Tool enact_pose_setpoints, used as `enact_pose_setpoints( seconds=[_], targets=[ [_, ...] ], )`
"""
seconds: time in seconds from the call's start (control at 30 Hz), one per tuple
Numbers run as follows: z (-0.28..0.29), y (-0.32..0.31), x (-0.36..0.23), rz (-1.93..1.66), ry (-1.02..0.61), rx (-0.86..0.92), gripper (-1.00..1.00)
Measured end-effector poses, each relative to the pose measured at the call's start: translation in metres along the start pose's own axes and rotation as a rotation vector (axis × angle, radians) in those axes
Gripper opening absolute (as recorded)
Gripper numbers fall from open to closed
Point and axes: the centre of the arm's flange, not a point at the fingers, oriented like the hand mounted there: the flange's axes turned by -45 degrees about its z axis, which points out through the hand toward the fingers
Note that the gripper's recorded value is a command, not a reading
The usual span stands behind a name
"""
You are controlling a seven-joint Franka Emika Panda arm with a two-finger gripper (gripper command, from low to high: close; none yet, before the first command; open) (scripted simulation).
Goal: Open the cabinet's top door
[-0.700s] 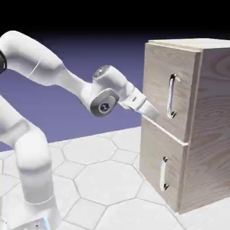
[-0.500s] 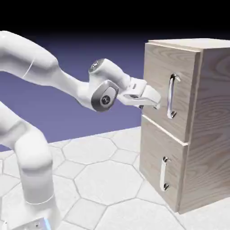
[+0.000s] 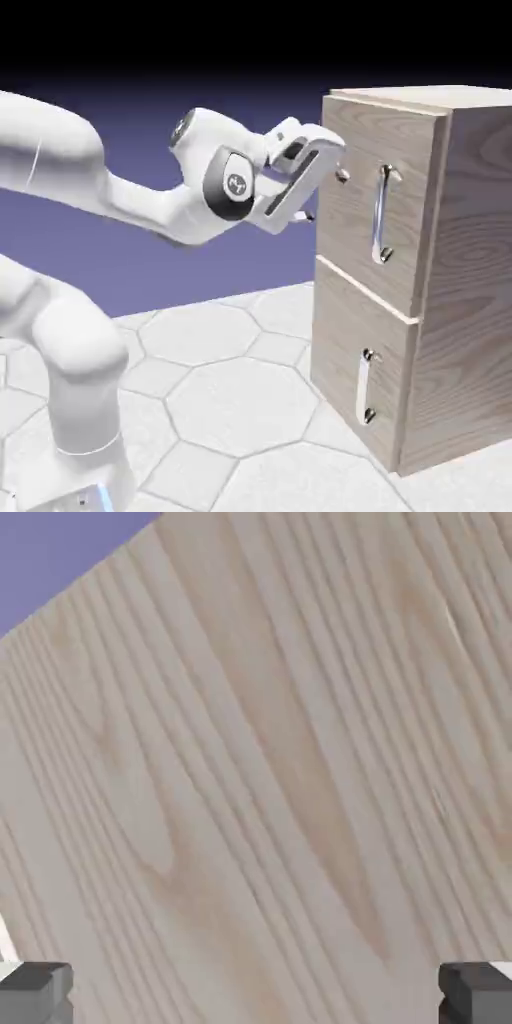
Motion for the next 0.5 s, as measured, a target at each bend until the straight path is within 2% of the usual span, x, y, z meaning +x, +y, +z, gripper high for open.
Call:
enact_pose_setpoints(
  seconds=[0.5],
  targets=[
    [-0.028,0.006,-0.039,-0.751,-0.021,-0.205,0.0]
  ],
)
